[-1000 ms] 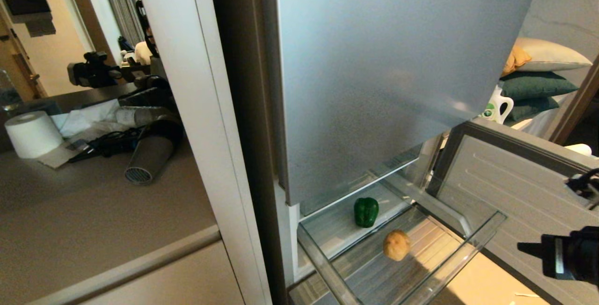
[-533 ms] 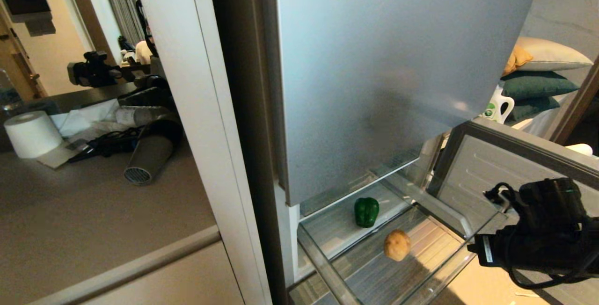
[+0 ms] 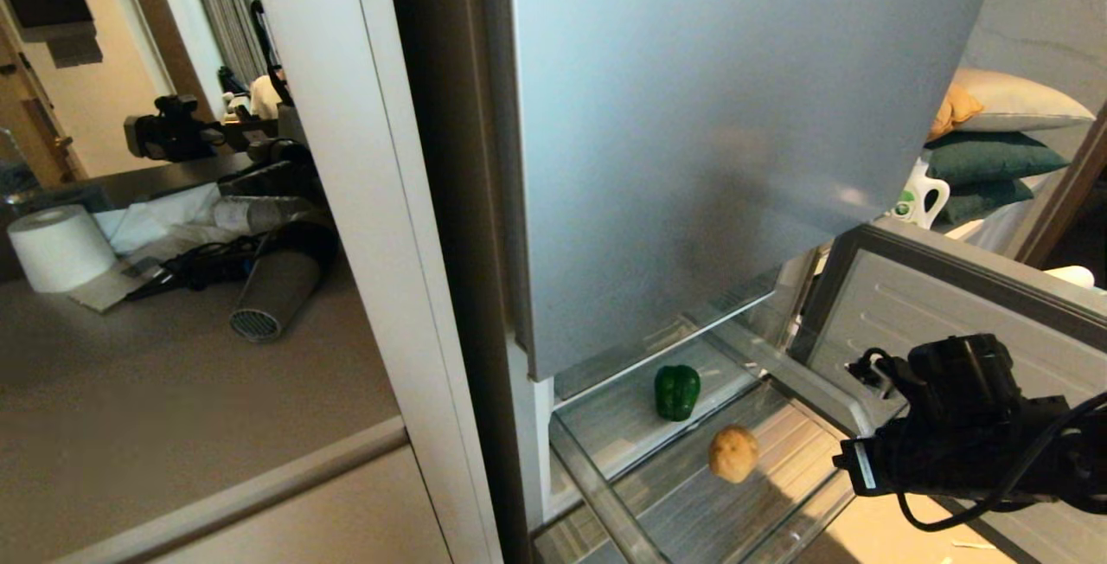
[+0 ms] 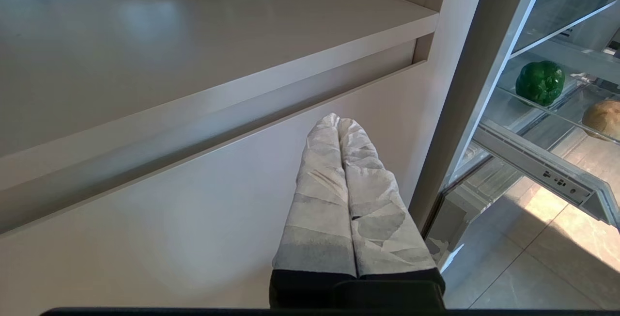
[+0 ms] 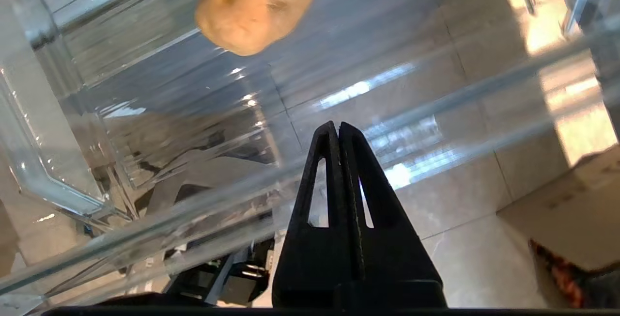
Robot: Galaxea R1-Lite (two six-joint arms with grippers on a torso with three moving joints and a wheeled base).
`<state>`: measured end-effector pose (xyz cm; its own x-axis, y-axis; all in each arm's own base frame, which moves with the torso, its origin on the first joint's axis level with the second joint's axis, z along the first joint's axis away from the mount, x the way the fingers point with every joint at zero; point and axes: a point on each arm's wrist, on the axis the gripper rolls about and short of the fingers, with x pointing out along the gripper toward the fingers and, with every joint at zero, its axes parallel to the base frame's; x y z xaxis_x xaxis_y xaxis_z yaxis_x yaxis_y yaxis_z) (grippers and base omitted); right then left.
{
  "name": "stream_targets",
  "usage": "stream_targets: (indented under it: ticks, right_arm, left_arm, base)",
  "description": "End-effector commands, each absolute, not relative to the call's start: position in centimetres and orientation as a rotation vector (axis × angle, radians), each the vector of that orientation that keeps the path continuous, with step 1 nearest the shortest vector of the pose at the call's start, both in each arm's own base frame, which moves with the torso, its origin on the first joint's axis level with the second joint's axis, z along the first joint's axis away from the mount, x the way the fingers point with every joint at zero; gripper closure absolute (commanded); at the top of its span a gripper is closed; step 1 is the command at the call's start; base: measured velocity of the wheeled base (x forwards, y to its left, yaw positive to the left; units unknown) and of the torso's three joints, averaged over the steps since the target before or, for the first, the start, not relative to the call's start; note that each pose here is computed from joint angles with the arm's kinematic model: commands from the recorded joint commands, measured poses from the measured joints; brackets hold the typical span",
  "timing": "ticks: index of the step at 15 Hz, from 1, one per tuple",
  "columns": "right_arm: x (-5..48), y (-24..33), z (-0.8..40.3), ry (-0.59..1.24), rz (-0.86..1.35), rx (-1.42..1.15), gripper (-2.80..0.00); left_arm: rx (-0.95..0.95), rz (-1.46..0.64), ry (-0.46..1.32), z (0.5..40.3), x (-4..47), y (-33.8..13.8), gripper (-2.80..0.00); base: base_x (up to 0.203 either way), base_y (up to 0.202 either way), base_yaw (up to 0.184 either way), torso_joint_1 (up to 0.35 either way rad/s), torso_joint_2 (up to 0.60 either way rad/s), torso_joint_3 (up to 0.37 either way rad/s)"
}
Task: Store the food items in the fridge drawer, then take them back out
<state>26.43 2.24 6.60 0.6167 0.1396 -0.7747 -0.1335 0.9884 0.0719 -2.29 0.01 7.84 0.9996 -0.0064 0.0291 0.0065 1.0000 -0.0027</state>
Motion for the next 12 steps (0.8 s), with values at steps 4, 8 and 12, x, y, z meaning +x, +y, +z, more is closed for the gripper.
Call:
stream_targets:
  ticks: [4,8,12]
  right_arm:
    - [28.5,3.3,5.6,0.900,0.231,-0.020,-2.80]
    - [30.4,3.6,5.3,0.886,0.258,-0.024,-2.80]
    - [31.8,3.8,5.0,0.868,0.275,-0.058,-2.80]
  left_arm:
    - [-0.003,-0.006,-0.018,7.5,-2.2,0.0,0.00]
    - [-0.003,-0.006,-0.018,7.5,-2.2,0.0,0.00]
    - [-0.003,-0.006,-0.018,7.5,-2.2,0.0,0.00]
  base:
    - [0.000,0.000,0.000,0.000,0.00,0.000]
    - [0.000,0.000,0.000,0.000,0.00,0.000]
    - [0.000,0.000,0.000,0.000,0.00,0.000]
